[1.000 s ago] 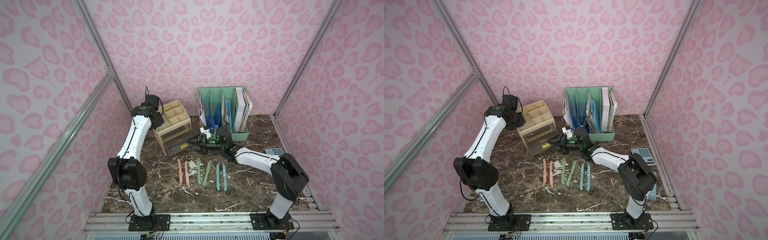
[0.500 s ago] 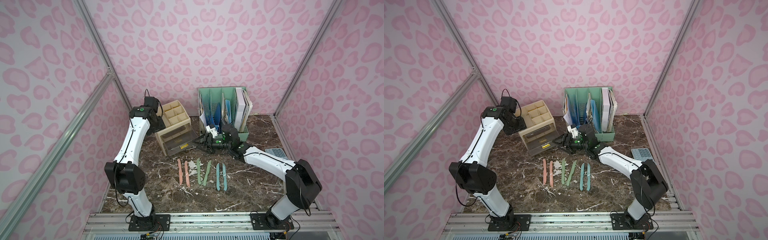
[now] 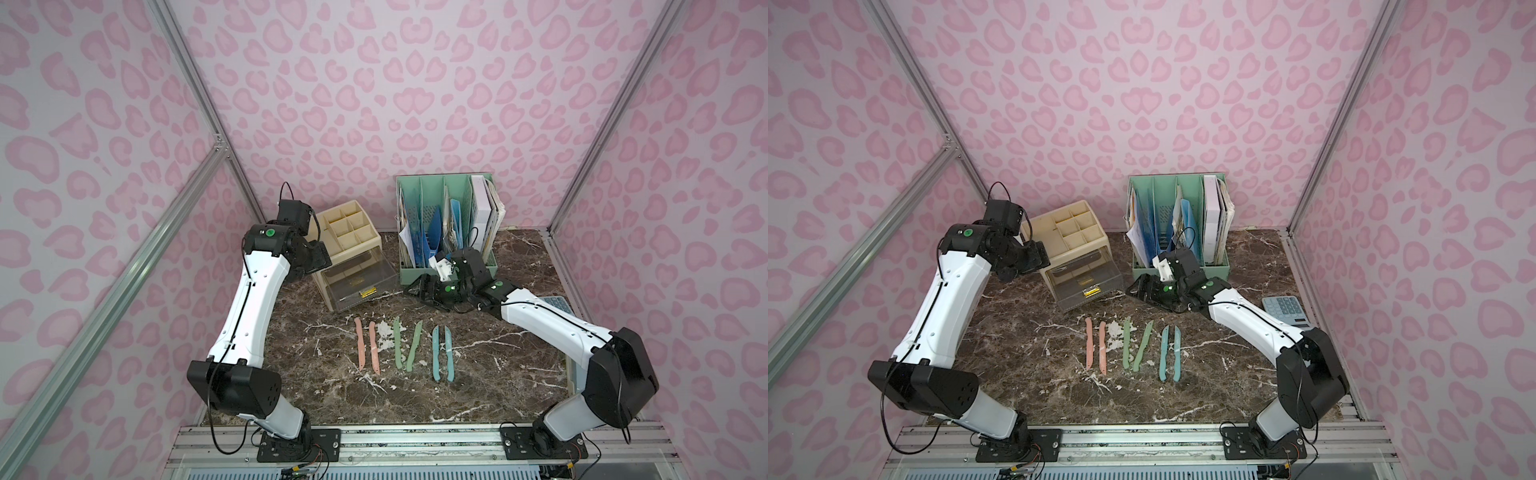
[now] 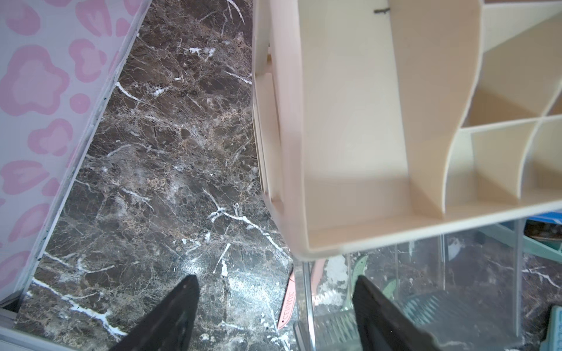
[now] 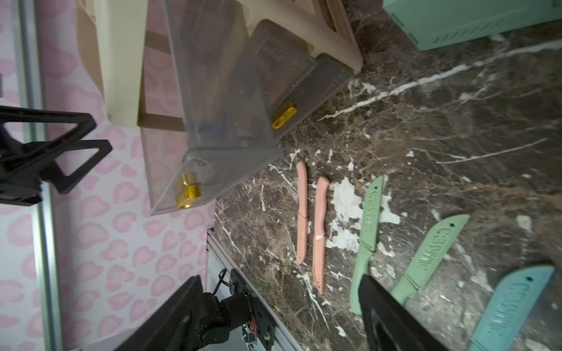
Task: Place the fruit knives into the drawer by color
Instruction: Pick up the fruit knife from the center of the board.
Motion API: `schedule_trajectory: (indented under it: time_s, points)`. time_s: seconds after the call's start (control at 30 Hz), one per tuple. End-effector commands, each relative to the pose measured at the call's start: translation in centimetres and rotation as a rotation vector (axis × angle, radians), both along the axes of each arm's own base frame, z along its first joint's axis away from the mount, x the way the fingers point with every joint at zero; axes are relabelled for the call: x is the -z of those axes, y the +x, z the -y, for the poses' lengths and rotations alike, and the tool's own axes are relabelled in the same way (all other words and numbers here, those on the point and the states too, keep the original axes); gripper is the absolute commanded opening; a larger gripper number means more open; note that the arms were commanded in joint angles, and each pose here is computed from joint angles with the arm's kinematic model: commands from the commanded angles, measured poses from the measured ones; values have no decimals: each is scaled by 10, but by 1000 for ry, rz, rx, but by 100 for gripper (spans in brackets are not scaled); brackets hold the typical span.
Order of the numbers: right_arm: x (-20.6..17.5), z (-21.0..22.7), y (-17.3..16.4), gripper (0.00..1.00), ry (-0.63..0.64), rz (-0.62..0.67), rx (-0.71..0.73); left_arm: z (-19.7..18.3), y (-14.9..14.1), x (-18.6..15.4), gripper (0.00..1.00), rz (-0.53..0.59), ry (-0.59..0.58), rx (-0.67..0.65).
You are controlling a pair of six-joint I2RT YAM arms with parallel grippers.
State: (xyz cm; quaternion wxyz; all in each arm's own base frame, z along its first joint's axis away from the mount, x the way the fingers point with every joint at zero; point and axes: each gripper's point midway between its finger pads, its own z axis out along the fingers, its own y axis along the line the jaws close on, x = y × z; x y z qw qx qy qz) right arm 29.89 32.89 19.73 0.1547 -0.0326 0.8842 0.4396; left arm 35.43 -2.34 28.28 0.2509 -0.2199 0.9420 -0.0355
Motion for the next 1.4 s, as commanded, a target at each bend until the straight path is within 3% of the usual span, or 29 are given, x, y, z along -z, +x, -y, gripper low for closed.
schedule_trajectory:
  time_s: [0.0,0.17,0.33,0.63,1.07,1.37]
  points:
    - [21,20,-1,84,-146,28,10,2,-15,-4,86,3,-10,22]
    - [48,43,-4,84,-297,23,38,10,-35,-10,88,20,-35,53]
    - [80,70,-14,84,-447,5,63,21,-61,-14,99,41,-73,95]
    - [125,97,-56,78,-657,-16,48,47,-119,-9,99,59,-211,224]
    - [161,118,-89,68,-776,-47,56,97,-173,30,99,96,-530,405]
    - [188,121,-100,56,-801,-81,27,99,-187,53,99,71,-565,403]
